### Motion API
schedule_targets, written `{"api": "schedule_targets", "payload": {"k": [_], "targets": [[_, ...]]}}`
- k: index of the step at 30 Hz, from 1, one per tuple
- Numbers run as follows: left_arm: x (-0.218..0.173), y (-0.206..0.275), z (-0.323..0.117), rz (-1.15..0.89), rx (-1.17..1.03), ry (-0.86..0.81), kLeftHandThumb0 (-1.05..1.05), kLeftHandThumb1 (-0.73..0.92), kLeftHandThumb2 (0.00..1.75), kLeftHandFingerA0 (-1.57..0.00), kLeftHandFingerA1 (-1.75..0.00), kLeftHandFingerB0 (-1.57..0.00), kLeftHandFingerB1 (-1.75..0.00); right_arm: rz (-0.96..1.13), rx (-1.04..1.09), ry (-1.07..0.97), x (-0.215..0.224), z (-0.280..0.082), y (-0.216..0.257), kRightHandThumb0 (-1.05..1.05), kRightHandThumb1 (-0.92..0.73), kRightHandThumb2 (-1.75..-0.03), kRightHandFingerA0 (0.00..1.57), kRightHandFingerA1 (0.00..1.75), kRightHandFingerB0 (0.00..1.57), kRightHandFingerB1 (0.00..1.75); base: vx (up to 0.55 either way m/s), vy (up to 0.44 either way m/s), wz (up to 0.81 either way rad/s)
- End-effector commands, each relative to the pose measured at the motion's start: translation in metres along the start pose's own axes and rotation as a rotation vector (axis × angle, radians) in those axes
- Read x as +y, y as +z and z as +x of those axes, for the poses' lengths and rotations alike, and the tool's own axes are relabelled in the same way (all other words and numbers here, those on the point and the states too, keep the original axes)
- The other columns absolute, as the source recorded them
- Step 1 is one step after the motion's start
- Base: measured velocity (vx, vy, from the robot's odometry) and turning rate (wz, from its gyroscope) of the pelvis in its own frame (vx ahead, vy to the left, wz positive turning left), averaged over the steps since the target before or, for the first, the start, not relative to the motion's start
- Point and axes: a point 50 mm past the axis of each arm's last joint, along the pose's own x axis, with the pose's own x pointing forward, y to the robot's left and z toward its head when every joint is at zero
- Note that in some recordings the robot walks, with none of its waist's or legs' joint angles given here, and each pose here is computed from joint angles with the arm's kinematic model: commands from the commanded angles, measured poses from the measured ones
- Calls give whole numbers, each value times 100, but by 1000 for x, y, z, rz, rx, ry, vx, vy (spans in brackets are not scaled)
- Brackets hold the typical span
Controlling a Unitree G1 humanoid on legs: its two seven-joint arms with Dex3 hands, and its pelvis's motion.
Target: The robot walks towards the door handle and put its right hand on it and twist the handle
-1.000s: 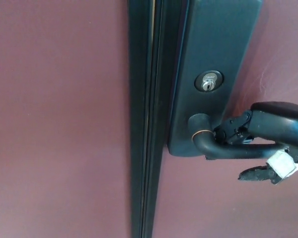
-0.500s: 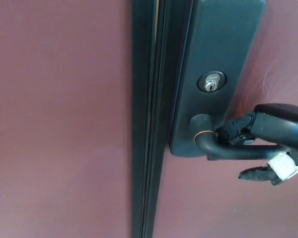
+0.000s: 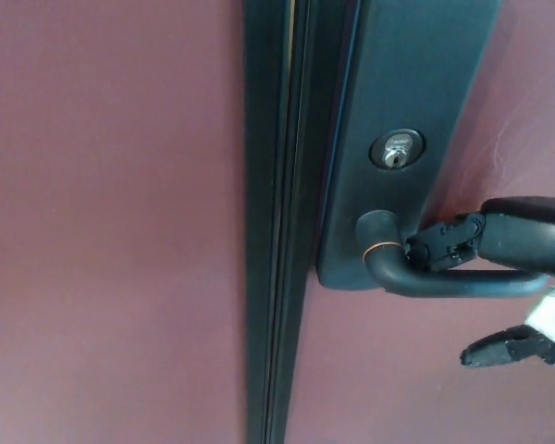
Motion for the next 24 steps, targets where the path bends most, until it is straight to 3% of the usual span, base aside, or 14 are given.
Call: {"api": "schedule_targets", "payload": {"k": [1, 11, 12, 13, 18, 19, 20, 24], "targets": [[0, -13, -4, 3, 27, -5, -24, 55, 57, -77, -51, -58, -43, 123, 46, 26, -10, -10, -10, -62, -52, -56, 0, 23, 10, 25, 0, 0, 0], [2, -12, -4, 12, 29, -1, -24, 55, 57, -76, -51, -58, -43, 107, 45, 24, -34, -23, -1, -61, -51, -55, 0, 23, 10, 25, 0, 0, 0], [3, -8, -3, 7, 19, 0, -24, 55, 57, -76, -51, -58, -43, 95, 51, 9, -40, -26, -1, -62, -45, -58, 0, 20, 8, 24, 0, 0, 0], [3, -8, -3, -4, 15, -2, -24, 55, 57, -76, -51, -58, -43, 86, 60, 1, -44, -30, 0, -63, -40, -78, 0, 17, 4, 20, 0, 0, 0], [3, -9, -4, -20, 12, -5, -24, 55, 57, -76, -51, -59, -43, 78, 84, -10, -49, -34, 0, -64, -40, -79, 0, 17, 0, 13, 0, 0, 0], [3, -9, -4, -20, 11, -6, -24, 55, 57, -76, -51, -59, -43, 75, 103, -26, -52, -36, -1, -68, -52, -56, 0, 25, 0, 4, 0, 0, 0], [3, -8, -3, -16, 10, -9, -24, 55, 57, -76, -51, -59, -43, 70, 144, -66, -59, -40, -3, -73, -44, -79, 4, 23, 0, 2, 0, 0, 0], [3, -6, -3, -12, 6, -7, -24, 55, 57, -76, -51, -59, -43, 72, 178, -111, -65, -41, -4, -75, -46, -82, 6, 32, 0, 2, 0, 0, 0]]}}
